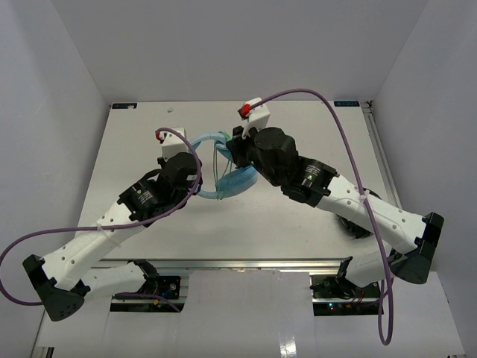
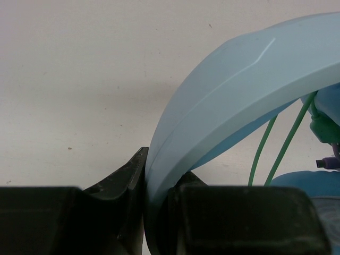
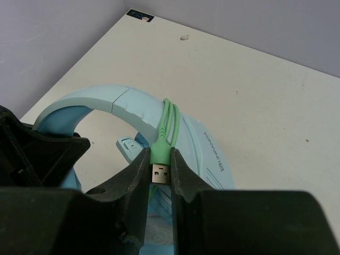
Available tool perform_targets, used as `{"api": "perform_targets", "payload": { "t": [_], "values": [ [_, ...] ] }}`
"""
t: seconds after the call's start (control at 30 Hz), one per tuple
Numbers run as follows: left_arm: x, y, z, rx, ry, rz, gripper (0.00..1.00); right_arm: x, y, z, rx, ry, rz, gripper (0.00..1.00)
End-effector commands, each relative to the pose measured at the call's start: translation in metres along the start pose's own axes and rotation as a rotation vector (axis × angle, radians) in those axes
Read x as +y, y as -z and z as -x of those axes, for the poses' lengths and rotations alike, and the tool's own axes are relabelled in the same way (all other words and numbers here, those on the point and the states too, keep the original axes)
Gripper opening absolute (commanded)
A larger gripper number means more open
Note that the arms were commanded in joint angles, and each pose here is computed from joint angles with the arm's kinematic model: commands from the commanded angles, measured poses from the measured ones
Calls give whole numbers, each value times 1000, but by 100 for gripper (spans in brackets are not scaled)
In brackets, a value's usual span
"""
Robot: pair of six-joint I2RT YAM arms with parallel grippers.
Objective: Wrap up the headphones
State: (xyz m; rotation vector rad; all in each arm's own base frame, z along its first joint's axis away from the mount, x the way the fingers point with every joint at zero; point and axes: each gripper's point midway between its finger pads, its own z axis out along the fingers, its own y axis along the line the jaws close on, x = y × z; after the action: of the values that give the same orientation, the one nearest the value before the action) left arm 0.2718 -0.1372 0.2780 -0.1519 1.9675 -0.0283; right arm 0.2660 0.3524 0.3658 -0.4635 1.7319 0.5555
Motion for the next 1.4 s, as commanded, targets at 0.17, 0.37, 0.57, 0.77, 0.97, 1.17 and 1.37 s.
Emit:
{"api": "perform_targets", "payload": {
  "t": [0.17, 0.37, 0.57, 0.77, 0.97, 1.17, 1.37],
  "values": [
    [-16, -2, 30, -77, 128, -26, 0, -1, 16, 14, -67, -35, 32, 8],
    [-23, -16, 23, -46, 108, -2, 0, -5, 9, -3, -41, -26, 4, 8],
    [-21, -38, 13, 6, 119, -3, 0, -10, 0, -24, -16, -25, -37, 8],
    [-21, -54, 6, 32, 128, -4, 0, -18, -11, -58, 23, -13, -90, 8],
    [-26, -66, 0, 44, 119, 2, 0, -14, -29, -81, 59, 0, -90, 8],
    [-28, -83, -10, 54, 105, 22, 0, -17, -43, -100, 62, 7, -120, 8],
    [-31, -109, -26, 86, 103, 5, 0, -35, -63, -124, 96, 28, -203, 9]
  ]
}}
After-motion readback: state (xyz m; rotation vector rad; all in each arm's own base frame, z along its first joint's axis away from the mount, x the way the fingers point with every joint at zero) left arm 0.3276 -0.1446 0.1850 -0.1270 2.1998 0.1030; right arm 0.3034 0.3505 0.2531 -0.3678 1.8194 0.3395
